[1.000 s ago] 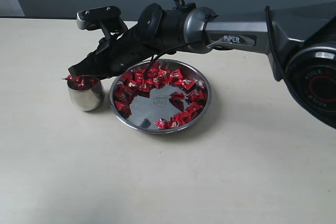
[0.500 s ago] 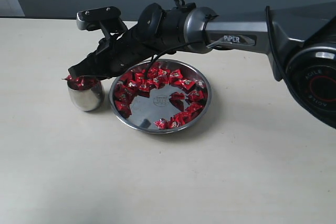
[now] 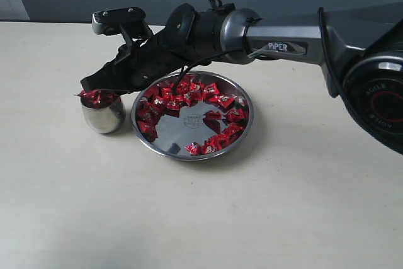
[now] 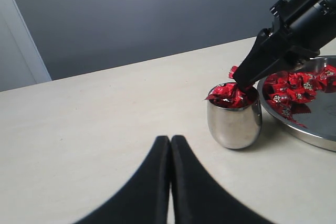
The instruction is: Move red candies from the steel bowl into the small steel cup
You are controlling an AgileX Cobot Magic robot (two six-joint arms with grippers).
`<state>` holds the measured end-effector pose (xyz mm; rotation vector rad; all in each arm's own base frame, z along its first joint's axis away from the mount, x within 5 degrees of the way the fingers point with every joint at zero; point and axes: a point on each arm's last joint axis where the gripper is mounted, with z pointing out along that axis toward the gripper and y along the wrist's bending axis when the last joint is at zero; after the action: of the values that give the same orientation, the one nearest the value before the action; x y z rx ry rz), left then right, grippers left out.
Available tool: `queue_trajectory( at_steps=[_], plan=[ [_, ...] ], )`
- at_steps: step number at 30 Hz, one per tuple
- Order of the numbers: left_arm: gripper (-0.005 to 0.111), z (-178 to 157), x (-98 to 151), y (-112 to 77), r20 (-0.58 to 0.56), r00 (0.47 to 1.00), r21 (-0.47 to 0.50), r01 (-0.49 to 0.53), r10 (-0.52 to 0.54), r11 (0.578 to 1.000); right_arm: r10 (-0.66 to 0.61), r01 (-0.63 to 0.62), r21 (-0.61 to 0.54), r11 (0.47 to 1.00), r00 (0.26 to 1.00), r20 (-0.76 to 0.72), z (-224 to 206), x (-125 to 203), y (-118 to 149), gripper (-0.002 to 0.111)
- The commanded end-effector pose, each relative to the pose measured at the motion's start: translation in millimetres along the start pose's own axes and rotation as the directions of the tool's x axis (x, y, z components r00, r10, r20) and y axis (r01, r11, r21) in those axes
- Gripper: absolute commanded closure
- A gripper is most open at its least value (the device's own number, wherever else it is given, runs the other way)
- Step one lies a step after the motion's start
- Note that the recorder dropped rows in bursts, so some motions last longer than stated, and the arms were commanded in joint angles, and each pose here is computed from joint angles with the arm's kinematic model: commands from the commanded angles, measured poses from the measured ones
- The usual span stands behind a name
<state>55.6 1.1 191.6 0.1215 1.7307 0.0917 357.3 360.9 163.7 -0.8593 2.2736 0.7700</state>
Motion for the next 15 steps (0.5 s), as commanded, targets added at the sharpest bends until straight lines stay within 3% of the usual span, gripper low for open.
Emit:
queue_trajectory(
  at_steps=[1, 7, 15],
  plan=[
    [0.106, -0.1, 0.0, -0.1, 0.012, 1.0, 0.0, 0.002, -0.002, 1.0, 0.008, -0.008, 0.001, 1.0, 1.0, 0.022, -1.7, -4.0, 0.7, 0.083],
    [0.106, -0.1, 0.0, -0.1, 0.012, 1.0, 0.0, 0.002, -0.002, 1.0, 0.093, -0.093, -0.008, 0.996, 0.992, 0.083, -2.5, -10.0, 1.7, 0.083],
    [0.106, -0.1, 0.0, -0.1, 0.012, 1.0, 0.0, 0.002, -0.002, 1.0, 0.034, -0.028, -0.088, 0.996, 0.997, 0.069, -9.2, -25.2, 19.6, 0.083]
  ],
)
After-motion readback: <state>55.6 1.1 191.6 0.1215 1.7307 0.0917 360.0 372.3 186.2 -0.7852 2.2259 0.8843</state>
